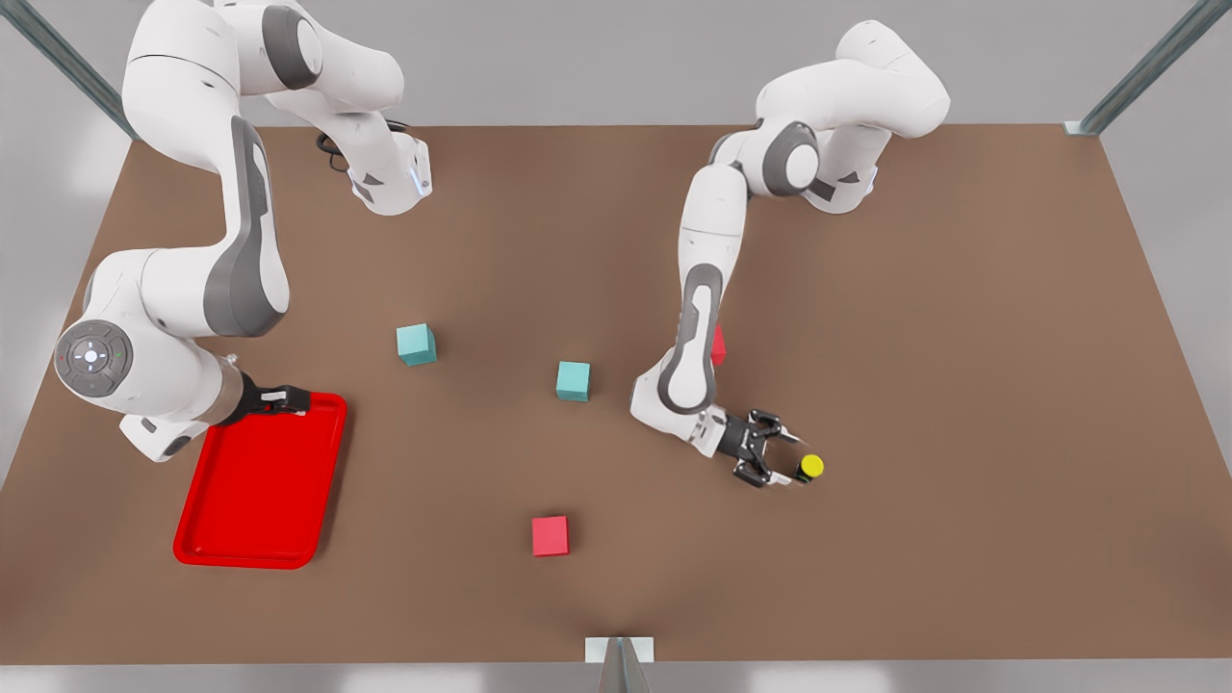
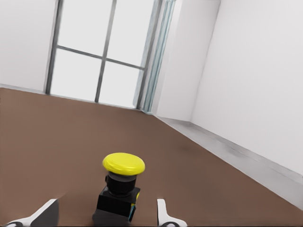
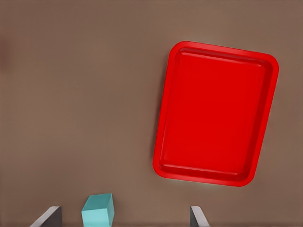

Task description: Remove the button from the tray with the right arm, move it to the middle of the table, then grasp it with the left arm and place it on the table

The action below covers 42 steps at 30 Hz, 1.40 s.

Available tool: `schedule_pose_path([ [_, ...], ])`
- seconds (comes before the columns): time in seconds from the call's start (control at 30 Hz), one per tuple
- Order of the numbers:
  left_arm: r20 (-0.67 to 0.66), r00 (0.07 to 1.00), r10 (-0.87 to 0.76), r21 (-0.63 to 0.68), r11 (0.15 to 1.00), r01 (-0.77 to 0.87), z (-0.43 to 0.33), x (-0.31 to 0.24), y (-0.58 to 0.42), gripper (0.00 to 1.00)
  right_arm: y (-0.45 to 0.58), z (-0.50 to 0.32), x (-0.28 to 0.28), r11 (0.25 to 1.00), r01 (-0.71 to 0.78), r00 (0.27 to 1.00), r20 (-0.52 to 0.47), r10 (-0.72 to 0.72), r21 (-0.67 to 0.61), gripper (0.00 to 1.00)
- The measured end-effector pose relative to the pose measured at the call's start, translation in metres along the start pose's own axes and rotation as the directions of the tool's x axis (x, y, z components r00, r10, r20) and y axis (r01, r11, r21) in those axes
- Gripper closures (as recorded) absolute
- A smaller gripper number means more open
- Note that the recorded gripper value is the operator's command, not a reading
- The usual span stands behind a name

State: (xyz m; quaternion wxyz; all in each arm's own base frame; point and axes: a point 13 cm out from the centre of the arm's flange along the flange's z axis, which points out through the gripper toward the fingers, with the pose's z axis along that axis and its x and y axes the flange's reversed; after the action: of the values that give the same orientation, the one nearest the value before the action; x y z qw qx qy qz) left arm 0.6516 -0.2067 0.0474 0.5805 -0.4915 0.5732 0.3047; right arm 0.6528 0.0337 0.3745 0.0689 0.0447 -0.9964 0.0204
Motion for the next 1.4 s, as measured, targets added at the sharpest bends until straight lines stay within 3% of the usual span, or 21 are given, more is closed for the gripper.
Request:
schedule_pose_path([
  [0.17, -0.011, 1.0, -0.011, -0.034, 0.999, 0.011, -0.038, -0.027, 0.007, 0.0, 0.0, 0.0, 0.0, 1.0, 0.0, 1.0, 0.0, 0.0, -0.001, 0.0],
  [0.37, -0.286, 0.939, -0.189, -0.23, 0.965, 0.124, -0.081, -0.213, -0.043, 0.0, -0.001, 0.0, 0.0, 1.0, -0.002, 1.0, 0.001, 0.002, -0.001, 0.0],
  [0.5, -0.59, 0.758, -0.279, -0.384, 0.922, 0.041, -0.079, -0.302, -0.048, 0.0, 0.0, 0.0, 0.0, 1.0, -0.001, 1.0, 0.0, 0.001, -0.002, 0.0],
  [0.63, -0.809, 0.515, -0.284, -0.412, 0.899, -0.151, -0.015, -0.328, -0.045, 0.0, 0.0, 0.002, 0.001, 1.0, 0.0, 1.0, -0.005, 0.0, -0.001, 0.0],
  [0.7, -0.898, 0.343, -0.276, -0.362, 0.906, -0.218, 0.024, -0.346, -0.041, 0.0, 0.0, 0.003, 0.001, 1.0, 0.0, 1.0, -0.008, 0.0, -0.001, 0.0],
  [0.77, -0.982, 0.099, -0.161, -0.182, 0.945, -0.27, 0.026, -0.363, -0.036, 0.0, -0.001, 0.004, 0.001, 1.0, -0.001, 1.0, -0.009, 0.001, 0.0, 0.0],
  [0.83, -1.0, 0.012, -0.008, -0.01, 0.968, -0.251, 0.032, -0.396, -0.029, 0.0, -0.001, 0.005, 0.001, 1.0, -0.002, 1.0, -0.011, 0.002, 0.002, 0.0],
  [0.97, -0.965, -0.007, 0.261, 0.254, 0.933, -0.253, 0.041, -0.438, 0.032, 0.0, -0.002, 0.005, 0.001, 1.0, -0.002, 1.0, -0.01, 0.002, 0.003, 0.0],
  [1.1, -0.879, -0.028, 0.475, 0.464, 0.842, -0.276, 0.056, -0.444, 0.043, 0.0, -0.002, 0.005, 0.001, 1.0, -0.002, 1.0, -0.01, 0.002, 0.003, 0.0],
  [1.4, -0.633, -0.12, 0.765, 0.763, 0.589, -0.266, 0.052, -0.438, 0.04, 0.0, -0.002, 0.004, 0.001, 1.0, -0.002, 1.0, -0.008, 0.002, 0.002, 0.0],
])
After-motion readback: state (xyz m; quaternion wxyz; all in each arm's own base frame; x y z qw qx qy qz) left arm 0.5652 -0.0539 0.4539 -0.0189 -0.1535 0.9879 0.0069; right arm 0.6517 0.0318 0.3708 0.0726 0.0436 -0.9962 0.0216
